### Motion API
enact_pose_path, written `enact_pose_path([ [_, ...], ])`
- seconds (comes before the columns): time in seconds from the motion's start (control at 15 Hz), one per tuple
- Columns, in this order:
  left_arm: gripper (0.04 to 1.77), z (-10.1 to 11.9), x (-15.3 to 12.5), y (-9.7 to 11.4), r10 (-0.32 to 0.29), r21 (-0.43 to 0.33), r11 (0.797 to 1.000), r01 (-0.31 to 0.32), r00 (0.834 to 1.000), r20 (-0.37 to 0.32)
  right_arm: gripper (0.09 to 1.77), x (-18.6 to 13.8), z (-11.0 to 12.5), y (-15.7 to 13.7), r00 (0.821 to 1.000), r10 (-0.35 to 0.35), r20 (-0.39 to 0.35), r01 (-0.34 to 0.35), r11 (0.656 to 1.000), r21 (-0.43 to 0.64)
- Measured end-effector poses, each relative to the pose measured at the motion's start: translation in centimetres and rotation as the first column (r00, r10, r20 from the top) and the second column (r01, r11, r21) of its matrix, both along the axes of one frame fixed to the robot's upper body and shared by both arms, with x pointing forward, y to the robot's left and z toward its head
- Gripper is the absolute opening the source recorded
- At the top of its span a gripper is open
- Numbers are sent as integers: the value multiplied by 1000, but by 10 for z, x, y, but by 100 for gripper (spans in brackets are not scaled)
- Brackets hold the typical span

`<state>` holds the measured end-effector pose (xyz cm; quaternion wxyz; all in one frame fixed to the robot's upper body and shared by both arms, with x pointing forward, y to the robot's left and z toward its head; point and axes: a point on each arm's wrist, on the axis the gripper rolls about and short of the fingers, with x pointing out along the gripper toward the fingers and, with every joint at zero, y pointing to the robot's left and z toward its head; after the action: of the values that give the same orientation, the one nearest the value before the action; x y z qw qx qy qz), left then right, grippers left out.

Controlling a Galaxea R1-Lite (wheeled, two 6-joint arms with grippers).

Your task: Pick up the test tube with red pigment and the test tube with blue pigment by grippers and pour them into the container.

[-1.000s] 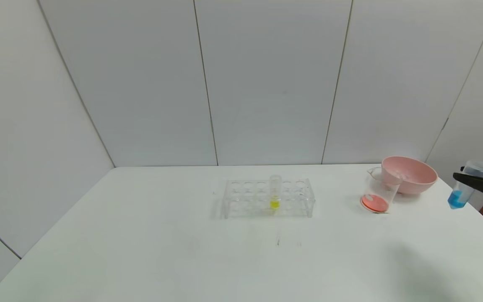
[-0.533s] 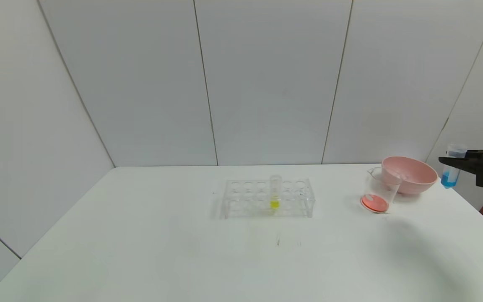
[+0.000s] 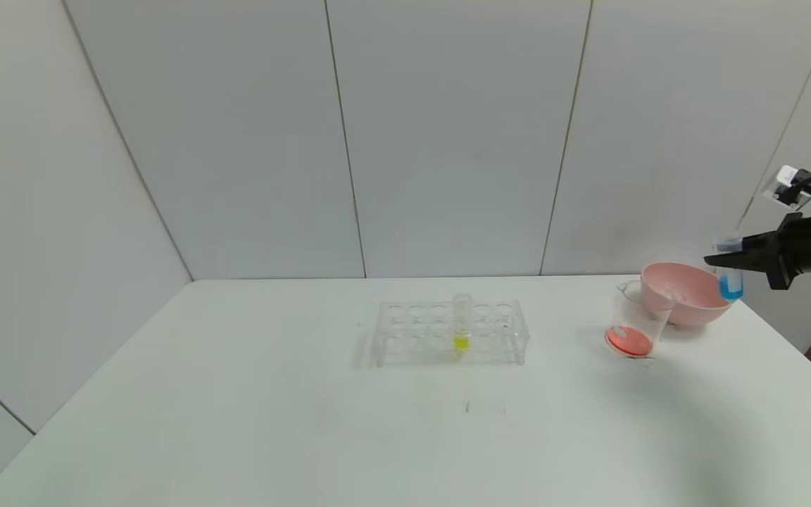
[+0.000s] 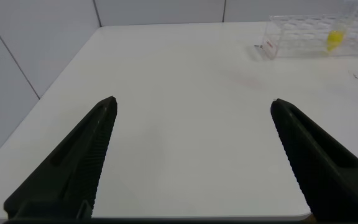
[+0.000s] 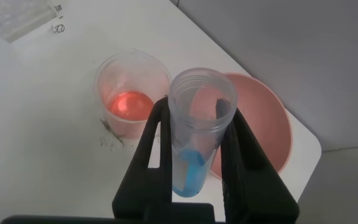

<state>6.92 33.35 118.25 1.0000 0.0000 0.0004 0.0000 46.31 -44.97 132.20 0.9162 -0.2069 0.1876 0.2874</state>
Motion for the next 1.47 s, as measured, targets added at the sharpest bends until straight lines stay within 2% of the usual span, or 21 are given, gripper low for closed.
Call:
enact_pose_path([
  [0.13,176,0,0,0,0,0,1000,0,1000,0,51,3,8,6,999,15,-46,-18,998,-68],
  [0.33,176,0,0,0,0,0,1000,0,1000,0,51,8,18,14,996,41,-76,-54,982,-181],
  [0.53,176,0,0,0,0,0,1000,0,1000,0,51,15,24,22,994,32,-109,-62,958,-281],
  [0.87,176,0,0,0,0,0,1000,0,1000,0,51,29,15,41,989,10,-149,-64,929,-364],
  [1.13,176,0,0,0,0,0,1000,0,1000,0,51,32,12,49,985,-40,-169,-40,893,-448],
  [1.47,176,0,0,0,0,0,1000,0,1000,0,51,31,11,58,979,-56,-197,-56,852,-520],
])
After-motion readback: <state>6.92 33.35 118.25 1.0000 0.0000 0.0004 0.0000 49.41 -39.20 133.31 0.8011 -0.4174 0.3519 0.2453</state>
